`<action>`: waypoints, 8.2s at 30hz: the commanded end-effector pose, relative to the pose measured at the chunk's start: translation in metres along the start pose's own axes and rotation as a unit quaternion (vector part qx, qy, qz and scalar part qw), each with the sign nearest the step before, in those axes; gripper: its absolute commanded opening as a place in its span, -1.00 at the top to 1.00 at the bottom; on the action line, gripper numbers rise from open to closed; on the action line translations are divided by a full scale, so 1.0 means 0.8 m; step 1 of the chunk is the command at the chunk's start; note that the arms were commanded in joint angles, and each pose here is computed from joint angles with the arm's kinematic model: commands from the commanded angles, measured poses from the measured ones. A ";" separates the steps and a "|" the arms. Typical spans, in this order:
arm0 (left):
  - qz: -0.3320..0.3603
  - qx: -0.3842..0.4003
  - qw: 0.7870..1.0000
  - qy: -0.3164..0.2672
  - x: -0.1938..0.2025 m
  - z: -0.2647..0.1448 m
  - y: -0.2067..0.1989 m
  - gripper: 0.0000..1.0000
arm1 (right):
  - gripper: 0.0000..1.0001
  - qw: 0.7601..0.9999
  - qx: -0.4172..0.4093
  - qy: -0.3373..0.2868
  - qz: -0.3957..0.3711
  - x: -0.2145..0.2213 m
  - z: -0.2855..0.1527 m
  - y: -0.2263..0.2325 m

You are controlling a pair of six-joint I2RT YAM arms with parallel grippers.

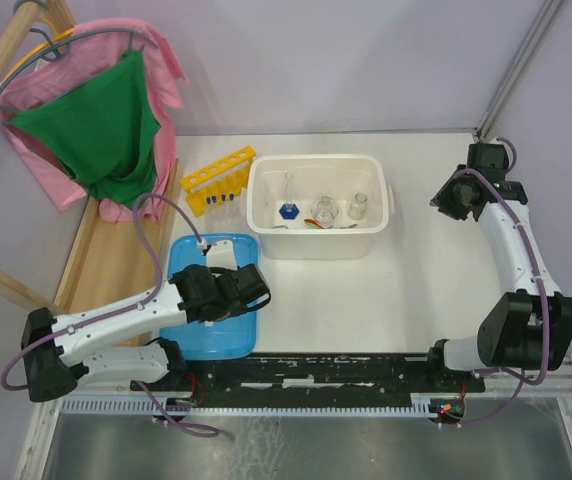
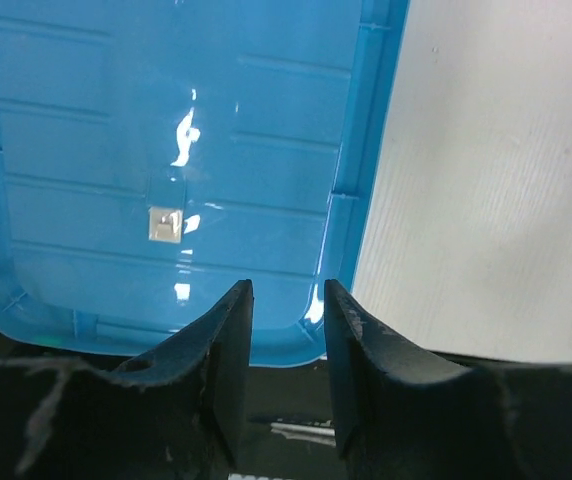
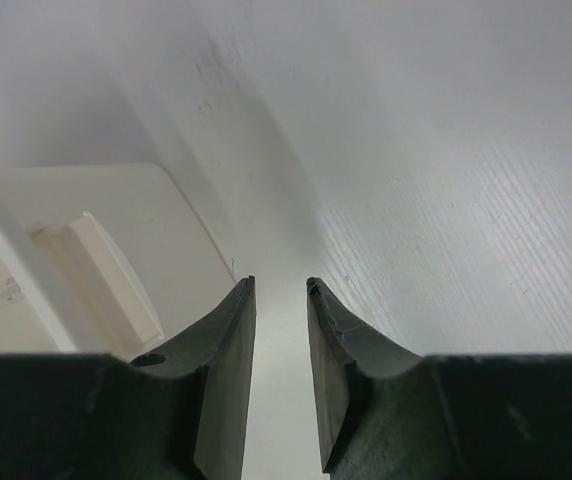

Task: Organize the chemistry lab equipment
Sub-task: Pick up the storage box lid at the center of the board.

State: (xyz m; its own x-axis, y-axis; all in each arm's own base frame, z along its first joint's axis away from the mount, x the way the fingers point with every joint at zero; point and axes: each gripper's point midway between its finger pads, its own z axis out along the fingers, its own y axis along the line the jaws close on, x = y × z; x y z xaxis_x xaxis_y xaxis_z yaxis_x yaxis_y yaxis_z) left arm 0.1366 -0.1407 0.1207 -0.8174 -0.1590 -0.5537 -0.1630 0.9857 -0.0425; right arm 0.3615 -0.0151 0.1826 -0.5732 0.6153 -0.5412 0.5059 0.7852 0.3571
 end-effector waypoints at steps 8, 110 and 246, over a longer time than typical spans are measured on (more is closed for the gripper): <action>-0.049 0.059 0.996 -0.041 -0.006 0.048 -0.077 0.24 | 0.30 0.999 -0.042 -0.026 -0.002 -0.021 -0.009 0.032; 0.093 0.121 0.960 -0.235 -0.364 -0.180 -0.181 0.94 | 0.32 0.948 -0.309 0.028 -0.071 -0.024 -0.085 0.178; -0.297 0.591 0.680 -0.317 -0.497 -0.157 -0.223 -0.45 | 0.69 0.714 -0.695 0.047 0.067 -0.137 -0.230 0.396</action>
State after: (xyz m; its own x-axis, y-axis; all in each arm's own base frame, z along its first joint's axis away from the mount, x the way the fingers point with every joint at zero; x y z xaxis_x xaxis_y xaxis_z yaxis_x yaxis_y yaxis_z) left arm 0.4254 -0.2602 0.4034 -0.3637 -0.8395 -0.4037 0.3933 0.2544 -0.8835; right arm 0.5037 0.1594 0.4554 -0.6700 0.6744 -0.3103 -0.4127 0.0091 0.9108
